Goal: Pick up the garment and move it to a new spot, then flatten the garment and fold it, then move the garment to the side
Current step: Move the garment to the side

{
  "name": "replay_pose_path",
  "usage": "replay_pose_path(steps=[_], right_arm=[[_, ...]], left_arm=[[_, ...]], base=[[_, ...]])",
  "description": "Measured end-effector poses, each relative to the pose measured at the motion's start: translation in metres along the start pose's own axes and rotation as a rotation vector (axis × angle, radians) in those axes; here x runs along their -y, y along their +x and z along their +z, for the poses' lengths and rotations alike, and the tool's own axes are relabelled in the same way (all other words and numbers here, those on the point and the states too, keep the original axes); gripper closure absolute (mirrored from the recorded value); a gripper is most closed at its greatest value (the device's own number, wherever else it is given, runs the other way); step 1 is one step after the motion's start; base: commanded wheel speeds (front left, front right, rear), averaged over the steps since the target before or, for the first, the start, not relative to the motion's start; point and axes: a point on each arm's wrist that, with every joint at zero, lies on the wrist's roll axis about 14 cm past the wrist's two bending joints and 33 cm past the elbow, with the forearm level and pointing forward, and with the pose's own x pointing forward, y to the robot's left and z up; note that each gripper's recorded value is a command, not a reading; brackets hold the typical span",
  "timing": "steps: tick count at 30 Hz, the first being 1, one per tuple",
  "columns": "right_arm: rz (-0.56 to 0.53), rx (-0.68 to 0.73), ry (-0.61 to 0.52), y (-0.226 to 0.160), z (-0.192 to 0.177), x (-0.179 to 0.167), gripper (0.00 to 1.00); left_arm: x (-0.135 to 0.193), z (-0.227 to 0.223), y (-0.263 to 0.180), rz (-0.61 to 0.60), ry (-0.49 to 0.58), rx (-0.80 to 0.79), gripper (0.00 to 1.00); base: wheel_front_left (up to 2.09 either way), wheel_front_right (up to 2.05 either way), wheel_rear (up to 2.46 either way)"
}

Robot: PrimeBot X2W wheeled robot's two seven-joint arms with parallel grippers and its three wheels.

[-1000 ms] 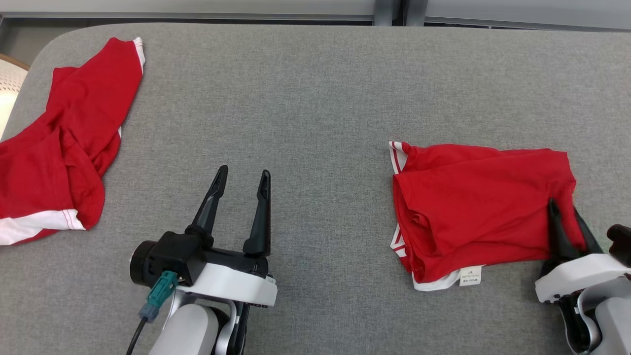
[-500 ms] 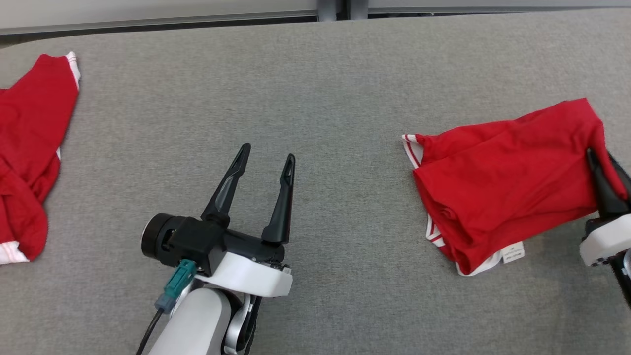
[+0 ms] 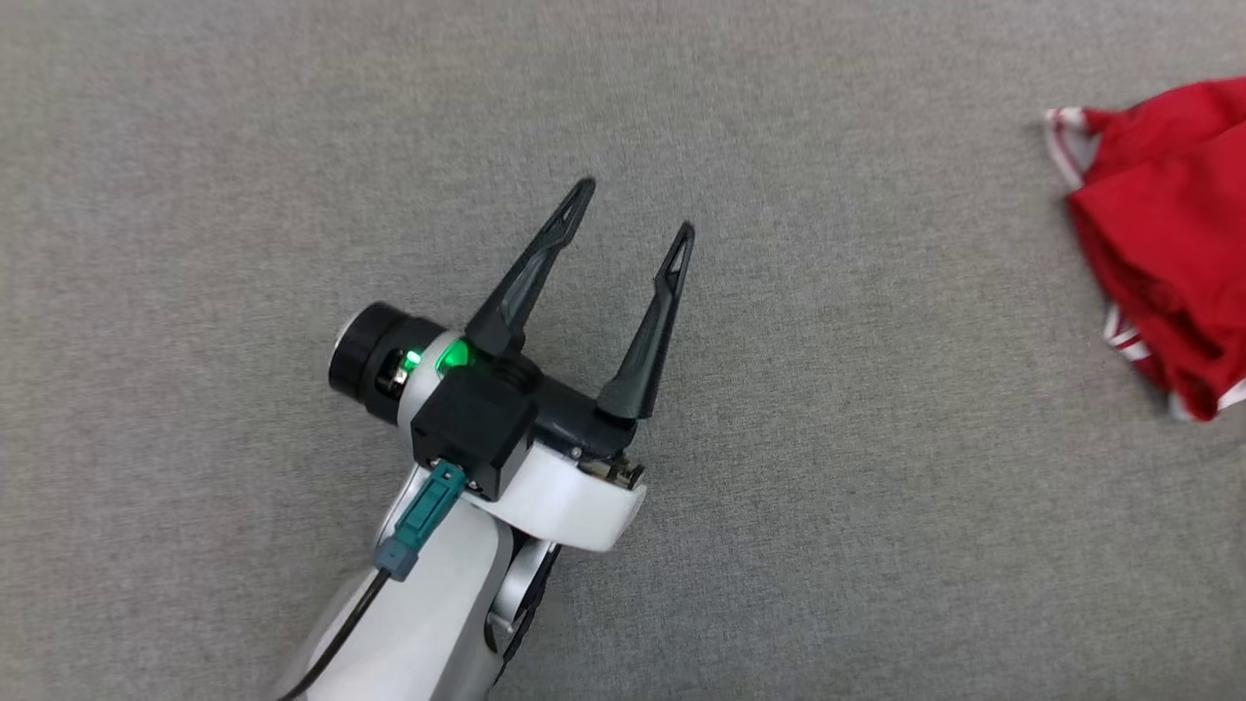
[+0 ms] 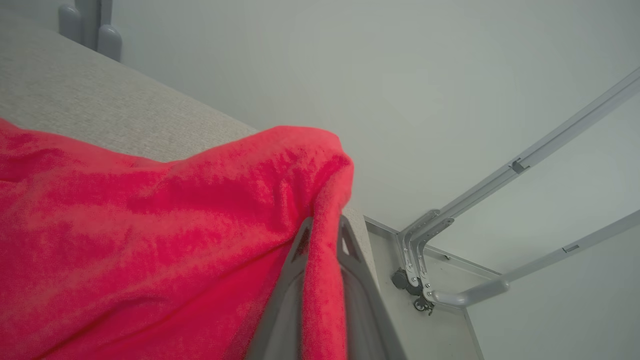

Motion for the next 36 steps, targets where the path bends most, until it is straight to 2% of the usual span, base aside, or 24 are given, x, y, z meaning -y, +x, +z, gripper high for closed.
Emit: replay_pose_path(steps=[3,9,12,13,14,18,22,28,36], right_arm=[[-0.039,-0.039,-0.057,0.006,-0.010,0.020,1.00],[-0.080,-0.090,-0.092,0.013,-0.028,0.031,1.00],[-0.105,-0.097,-0.062,0.015,-0.031,0.033,1.00],[-0.104,-0.093,-0.057,0.016,-0.031,0.030,0.40],[-0.103,-0.088,-0.050,0.016,-0.029,0.028,0.00],[-0.111,-0.046,-0.032,0.017,-0.016,0.027,0.00],[-0.105,0.089,0.029,0.021,0.026,0.014,0.00],[-0.030,0.261,0.130,0.012,0.082,-0.026,0.00],[0.122,0.454,0.309,-0.015,0.150,-0.095,0.00]], left_arm=[[0.004,-0.007,0.010,-0.029,-0.009,0.007,0.00],[0.003,-0.017,0.019,-0.041,-0.021,0.003,0.00],[0.003,-0.019,0.019,-0.043,-0.022,0.001,0.00],[0.004,-0.019,0.019,-0.044,-0.022,0.001,0.00],[0.004,-0.018,0.019,-0.045,-0.020,0.000,0.00],[0.004,-0.010,0.018,-0.039,-0.011,0.011,0.00],[0.001,0.008,0.015,-0.017,0.002,0.041,0.00],[-0.005,0.037,0.000,0.041,0.015,0.079,0.00],[-0.031,0.069,-0.043,0.186,0.059,0.106,0.00]], base=[[0.00,0.00,0.00],[0.00,0.00,0.00],[0.00,0.00,0.00],[0.00,0.00,0.00],[0.00,0.00,0.00],[0.00,0.00,0.00],[0.00,0.00,0.00],[0.00,0.00,0.00],[0.00,0.00,0.00]])
